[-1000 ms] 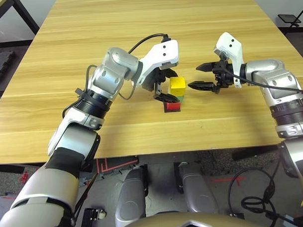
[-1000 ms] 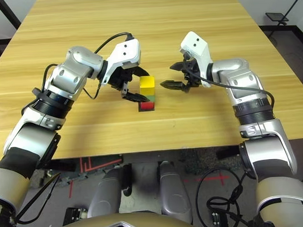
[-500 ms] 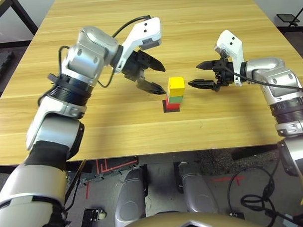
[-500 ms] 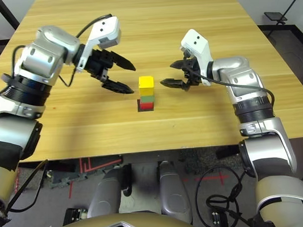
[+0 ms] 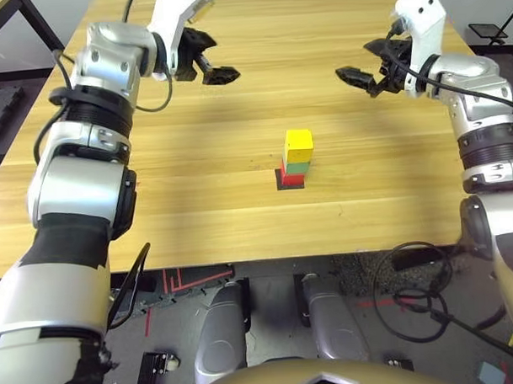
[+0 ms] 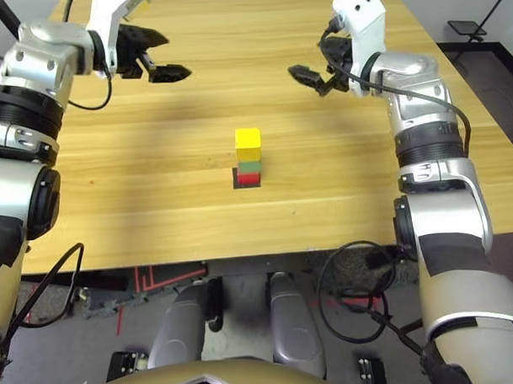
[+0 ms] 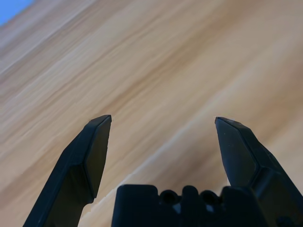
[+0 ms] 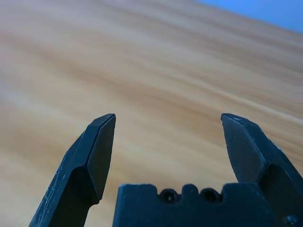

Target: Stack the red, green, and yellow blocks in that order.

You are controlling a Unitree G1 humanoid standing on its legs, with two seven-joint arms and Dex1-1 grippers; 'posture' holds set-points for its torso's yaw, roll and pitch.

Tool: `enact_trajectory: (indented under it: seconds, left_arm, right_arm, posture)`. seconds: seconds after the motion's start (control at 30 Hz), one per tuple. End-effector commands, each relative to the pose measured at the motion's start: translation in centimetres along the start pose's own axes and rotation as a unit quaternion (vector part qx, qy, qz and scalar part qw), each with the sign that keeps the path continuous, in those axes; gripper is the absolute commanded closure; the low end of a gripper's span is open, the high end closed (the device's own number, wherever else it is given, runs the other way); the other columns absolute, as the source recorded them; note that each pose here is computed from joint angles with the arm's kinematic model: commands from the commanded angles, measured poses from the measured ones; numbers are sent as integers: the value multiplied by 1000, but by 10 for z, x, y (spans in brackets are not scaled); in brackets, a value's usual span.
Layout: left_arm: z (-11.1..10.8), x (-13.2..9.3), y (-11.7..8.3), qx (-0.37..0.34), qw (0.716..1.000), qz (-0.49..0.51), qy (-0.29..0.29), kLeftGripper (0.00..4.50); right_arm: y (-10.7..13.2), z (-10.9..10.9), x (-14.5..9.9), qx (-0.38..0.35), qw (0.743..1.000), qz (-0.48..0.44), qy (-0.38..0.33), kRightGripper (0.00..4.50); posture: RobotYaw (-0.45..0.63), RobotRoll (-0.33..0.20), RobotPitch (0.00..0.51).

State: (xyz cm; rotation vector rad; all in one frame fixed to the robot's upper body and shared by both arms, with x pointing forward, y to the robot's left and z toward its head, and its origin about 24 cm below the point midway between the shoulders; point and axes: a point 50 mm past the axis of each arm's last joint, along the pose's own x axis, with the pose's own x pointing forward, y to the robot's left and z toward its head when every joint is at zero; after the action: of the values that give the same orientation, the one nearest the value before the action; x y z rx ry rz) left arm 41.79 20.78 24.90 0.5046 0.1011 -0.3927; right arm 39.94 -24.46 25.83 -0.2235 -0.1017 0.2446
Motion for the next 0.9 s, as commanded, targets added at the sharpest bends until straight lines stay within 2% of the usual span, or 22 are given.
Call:
enact_trajectory:
  seconds: [0.03,0.17,0.27,0.4,0.5,0.67,0.9]
  left_arm:
    - [-8,0,3,-28,999,43,-3,47]
    - [-16,-4,10,-47,992,117,-19,47]
    - [-21,-10,17,-63,983,170,-28,47]
    - [-36,-23,21,-124,969,208,-38,47]
    - [-45,-36,15,-168,964,201,-53,47]
    - [-70,-60,8,-188,951,240,-51,47]
    - [-84,-60,-14,-197,954,225,-14,47]
  right_arm:
    - [-15,5,-3,12,998,-61,-32,0]
    - [-37,7,-17,20,987,-142,-67,0]
    - [-48,4,-27,-6,981,-180,-78,0]
    - [-68,-8,-51,17,964,-248,-94,0]
    - [-75,-15,-67,14,955,-277,-102,0]
    - [-80,-32,-92,18,944,-313,-103,0]
    - [-73,-55,-102,40,945,-318,-66,0]
  posture:
    - [200,16,135]
    - [205,16,134]
    - [205,18,133]
    - [196,16,134]
    - [196,17,137]
    - [197,18,152]
    - [195,18,170]
